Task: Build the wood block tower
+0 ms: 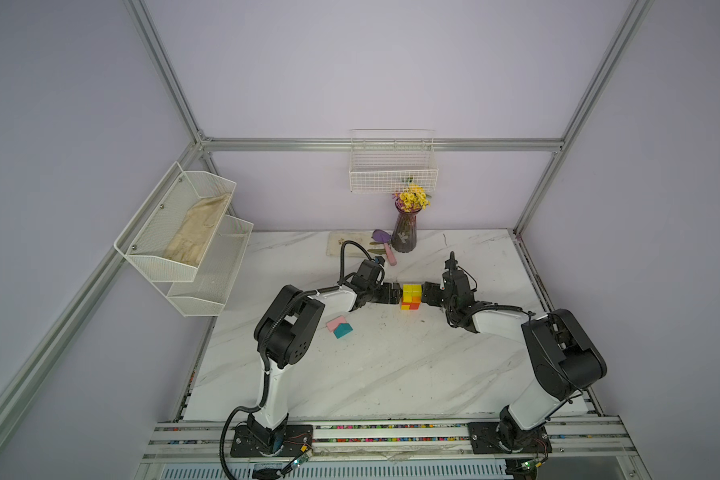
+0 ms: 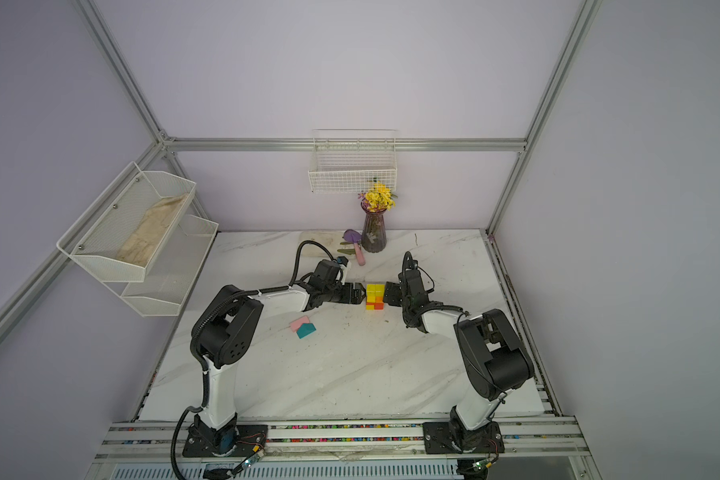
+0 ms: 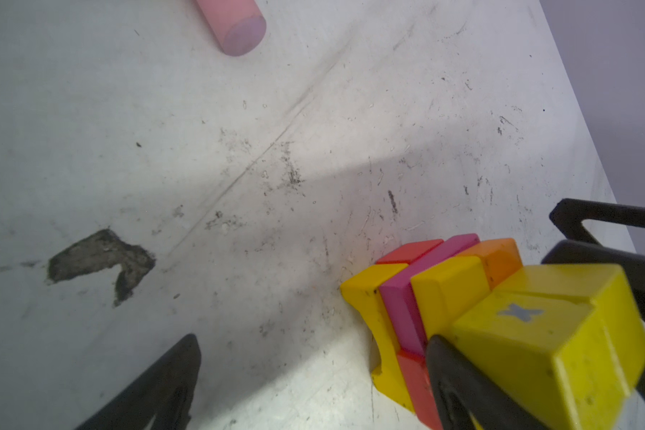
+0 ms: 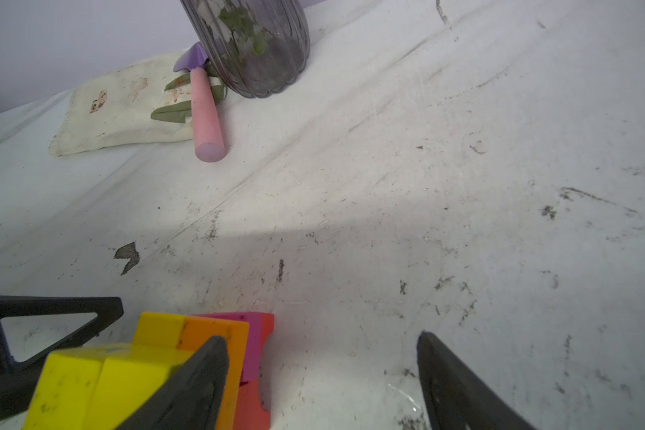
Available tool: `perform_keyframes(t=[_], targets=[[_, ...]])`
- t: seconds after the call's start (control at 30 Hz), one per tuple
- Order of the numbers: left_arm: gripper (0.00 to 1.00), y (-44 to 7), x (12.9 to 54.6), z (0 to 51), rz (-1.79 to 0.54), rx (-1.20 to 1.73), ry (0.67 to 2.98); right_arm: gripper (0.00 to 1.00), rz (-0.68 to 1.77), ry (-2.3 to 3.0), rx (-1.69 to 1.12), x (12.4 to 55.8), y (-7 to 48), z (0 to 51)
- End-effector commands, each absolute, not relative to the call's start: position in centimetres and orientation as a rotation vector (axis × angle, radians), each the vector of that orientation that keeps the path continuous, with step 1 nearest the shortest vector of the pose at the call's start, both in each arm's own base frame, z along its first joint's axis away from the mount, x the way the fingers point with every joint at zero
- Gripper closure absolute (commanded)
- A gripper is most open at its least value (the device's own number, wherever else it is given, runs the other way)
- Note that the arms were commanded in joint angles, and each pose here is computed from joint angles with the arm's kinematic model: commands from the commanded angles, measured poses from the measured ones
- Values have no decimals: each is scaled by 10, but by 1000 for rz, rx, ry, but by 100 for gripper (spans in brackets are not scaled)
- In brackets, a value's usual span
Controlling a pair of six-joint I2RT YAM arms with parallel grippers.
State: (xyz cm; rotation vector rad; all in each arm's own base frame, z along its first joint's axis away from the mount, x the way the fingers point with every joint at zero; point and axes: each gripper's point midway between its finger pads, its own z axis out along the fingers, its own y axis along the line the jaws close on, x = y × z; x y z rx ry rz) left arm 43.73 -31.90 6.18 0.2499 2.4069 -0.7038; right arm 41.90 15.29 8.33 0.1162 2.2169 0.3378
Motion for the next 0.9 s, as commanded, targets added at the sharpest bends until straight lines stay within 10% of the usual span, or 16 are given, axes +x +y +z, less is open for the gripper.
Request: perform_keyframes(t=[0.0, 0.87], targets=[[6, -323, 440, 109, -750, 243, 2274, 18, 337, 2205, 111, 423, 156, 88], [3, -287, 421, 136, -676, 306, 2180, 17, 292, 2160, 171, 419, 141, 99]])
